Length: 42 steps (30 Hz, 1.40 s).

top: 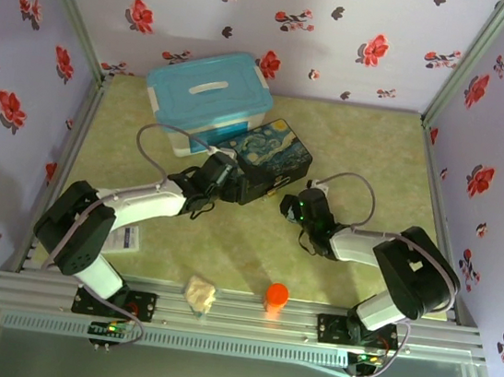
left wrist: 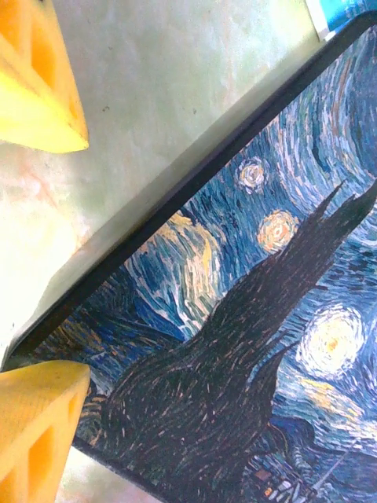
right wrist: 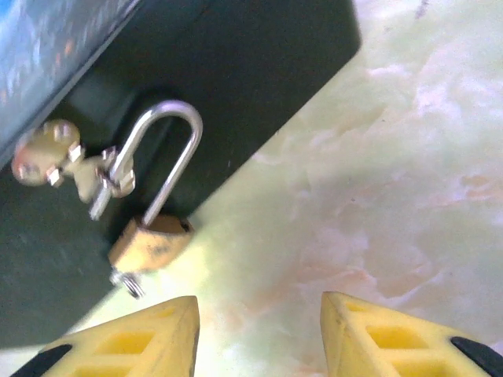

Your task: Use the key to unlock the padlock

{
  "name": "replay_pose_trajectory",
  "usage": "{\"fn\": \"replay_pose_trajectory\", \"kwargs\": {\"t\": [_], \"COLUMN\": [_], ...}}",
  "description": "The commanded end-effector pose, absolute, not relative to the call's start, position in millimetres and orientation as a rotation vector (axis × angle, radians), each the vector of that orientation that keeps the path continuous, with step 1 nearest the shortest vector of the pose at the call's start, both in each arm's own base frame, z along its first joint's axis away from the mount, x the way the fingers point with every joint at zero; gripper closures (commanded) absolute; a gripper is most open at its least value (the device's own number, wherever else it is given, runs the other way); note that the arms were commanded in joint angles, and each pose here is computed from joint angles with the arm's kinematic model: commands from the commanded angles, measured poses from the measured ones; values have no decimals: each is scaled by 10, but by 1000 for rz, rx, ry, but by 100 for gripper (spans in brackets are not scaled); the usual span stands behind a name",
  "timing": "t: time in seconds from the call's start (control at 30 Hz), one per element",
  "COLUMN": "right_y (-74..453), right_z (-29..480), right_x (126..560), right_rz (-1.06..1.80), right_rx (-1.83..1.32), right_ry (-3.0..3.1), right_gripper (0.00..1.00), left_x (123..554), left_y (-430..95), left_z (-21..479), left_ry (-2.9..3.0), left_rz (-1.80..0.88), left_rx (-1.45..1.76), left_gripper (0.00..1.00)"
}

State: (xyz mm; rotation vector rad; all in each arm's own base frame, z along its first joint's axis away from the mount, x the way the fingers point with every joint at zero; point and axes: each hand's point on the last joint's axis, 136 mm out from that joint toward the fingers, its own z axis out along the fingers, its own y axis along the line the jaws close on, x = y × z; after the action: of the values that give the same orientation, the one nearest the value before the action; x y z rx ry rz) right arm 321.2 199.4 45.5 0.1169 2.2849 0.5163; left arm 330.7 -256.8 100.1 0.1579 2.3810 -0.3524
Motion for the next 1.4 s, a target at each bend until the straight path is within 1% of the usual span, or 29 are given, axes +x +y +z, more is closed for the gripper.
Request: {"fn": "replay_pose_trajectory", "kwargs": {"t": [0.0, 0.1, 0.23, 0.47, 0.73, 0.83, 1.0, 1.1, 1.2, 1.27, 1.37], "right_y": [2096, 2256, 2376, 2525, 2528, 2481, 2461, 2467, 2442, 2395, 2241], "right_z": [446, 556, 491, 363, 296, 317, 418, 501, 584, 594, 583], "right_x": [3115, 3107, 3150, 3243, 3415, 3490, 3603, 3668, 3738, 3779, 3823], "right_rz": [359, 339, 332, 309, 233, 196, 171, 187, 224, 236, 238], "right_rx": [-284, -442, -516, -544, -495, -445, -382, -336, -266, -213, -87], "right_ry": [2260, 2145, 2115, 2086, 2069, 2051, 2014, 1990, 1978, 1981, 1989], "right_gripper": [56, 56, 55, 50, 50, 51, 58, 62, 66, 66, 69], "left_x": [3122, 3195, 3317, 3525, 3609, 3566, 3419, 3310, 3205, 3156, 3112], "left_y": [-2407, -2484, -2547, -2606, -2464, -2435, -2401, -2383, -2390, -2387, -2369], "left_z": [788, 952, 1104, 1176, 792, 650, 360, 179, 39, -18, -78], "left_ry": [2532, 2515, 2480, 2458, 2529, 2553, 2589, 2595, 2606, 2611, 2617], "left_rz": [-258, -353, -450, -420, -125, -60, 66, 148, 158, 163, 168], "left_rx": [195, 127, 31, 44, 166, 225, 386, 490, 546, 560, 569], "left_gripper": [25, 21, 19, 17, 16, 19, 25, 26, 27, 28, 29]}}
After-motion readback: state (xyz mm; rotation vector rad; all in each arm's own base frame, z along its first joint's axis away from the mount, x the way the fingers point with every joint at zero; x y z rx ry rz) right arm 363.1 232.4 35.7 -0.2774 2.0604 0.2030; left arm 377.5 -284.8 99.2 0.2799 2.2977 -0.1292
